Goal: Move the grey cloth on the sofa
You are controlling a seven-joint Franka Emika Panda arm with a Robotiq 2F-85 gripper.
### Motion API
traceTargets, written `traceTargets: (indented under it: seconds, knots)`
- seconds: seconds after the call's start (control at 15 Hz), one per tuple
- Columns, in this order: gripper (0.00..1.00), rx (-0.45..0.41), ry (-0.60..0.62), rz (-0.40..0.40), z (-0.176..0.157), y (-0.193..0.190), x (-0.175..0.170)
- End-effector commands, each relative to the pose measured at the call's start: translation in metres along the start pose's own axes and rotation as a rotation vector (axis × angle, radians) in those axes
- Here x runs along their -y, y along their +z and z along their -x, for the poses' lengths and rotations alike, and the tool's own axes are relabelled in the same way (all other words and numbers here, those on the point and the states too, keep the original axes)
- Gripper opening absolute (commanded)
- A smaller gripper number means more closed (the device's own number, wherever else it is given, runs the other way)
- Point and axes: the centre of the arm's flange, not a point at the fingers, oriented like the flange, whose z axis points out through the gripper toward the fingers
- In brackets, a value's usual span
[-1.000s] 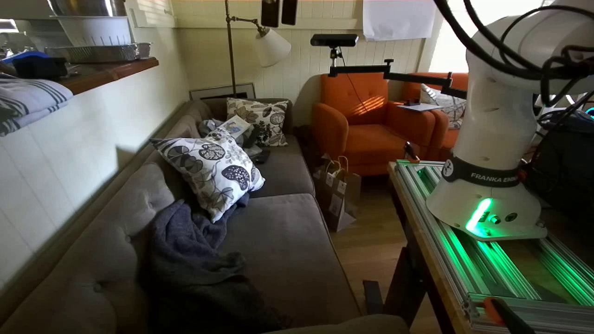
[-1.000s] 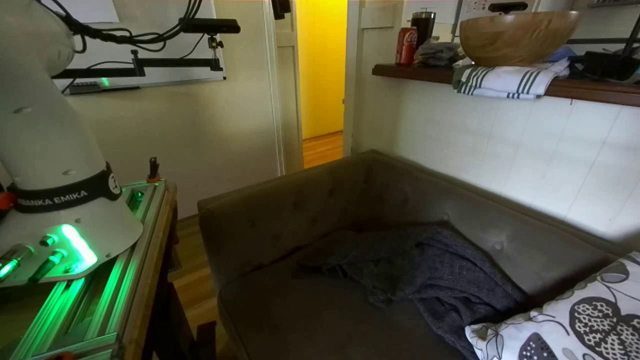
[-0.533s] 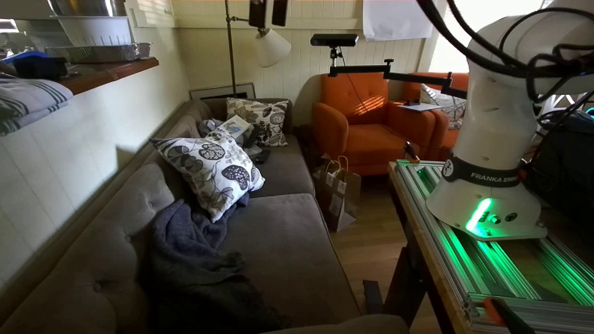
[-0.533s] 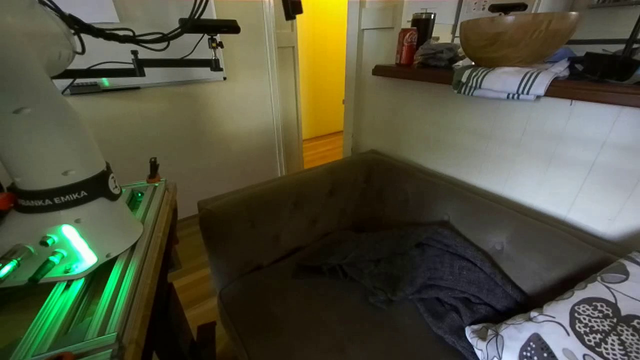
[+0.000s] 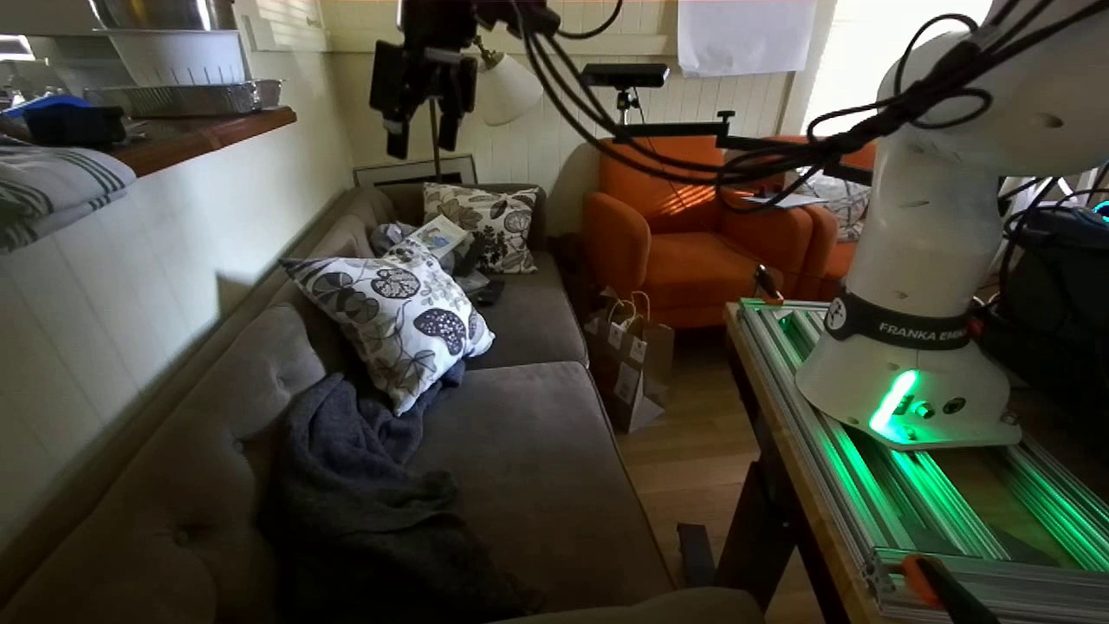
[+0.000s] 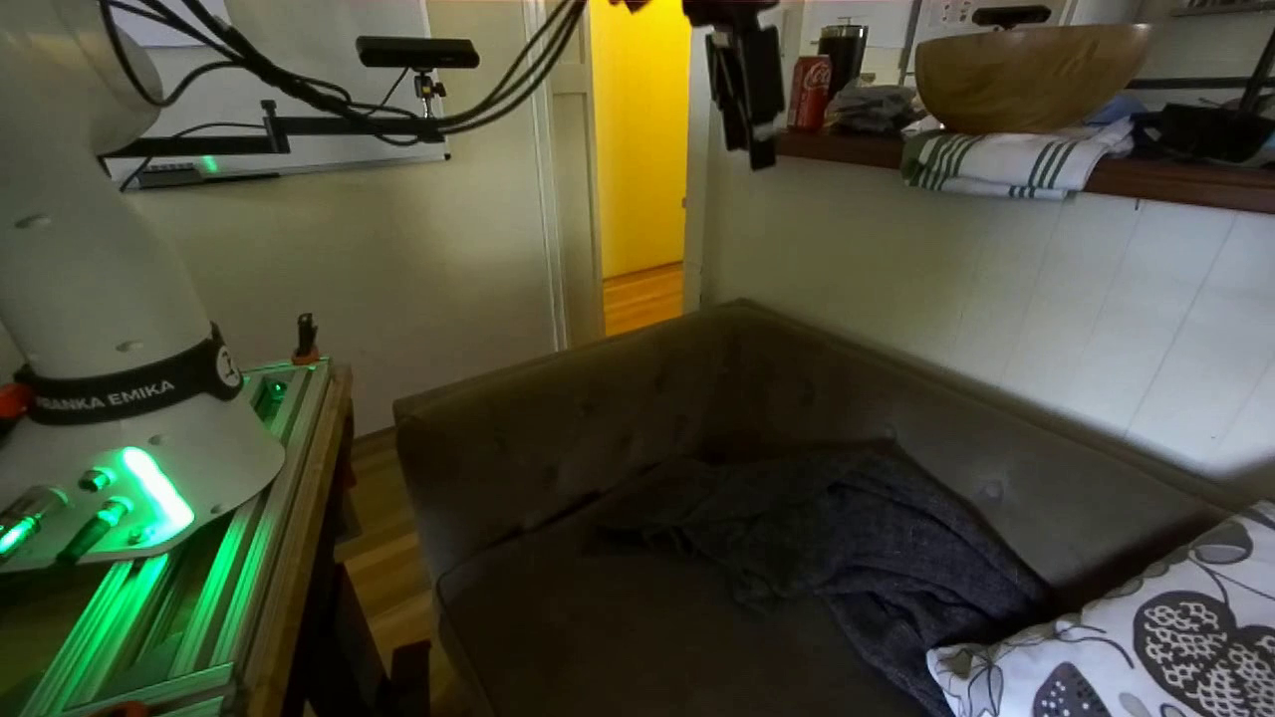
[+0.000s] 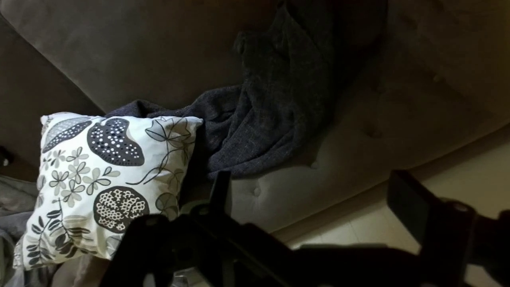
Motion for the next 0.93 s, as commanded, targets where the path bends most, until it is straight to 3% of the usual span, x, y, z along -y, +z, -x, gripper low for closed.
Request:
traceTargets:
  seconds: [0.0,0.13,0.33,0.4,0.53,0.73,0.87]
  knots:
    - [1.00,0.025,-0.066,-0.041,-0.051,0.082,-0.010]
    - [1.00,0.079,-0.132,-0.073,-0.059,0.128,-0.010]
    - [1.00,0.272,-0.133,-0.140,-0.049,0.178,0.003]
    - [1.00,0.194,-0.130,-0.101,-0.027,0.158,-0.002]
    - [1.00,0.251,-0.137,-0.116,-0.029,0.180,0.006]
    - [1.00,0.255,-0.134,-0.119,-0.039,0.185,0.009]
    - [1.00,0.261,-0.092,-0.094,-0.052,0.224,0.005]
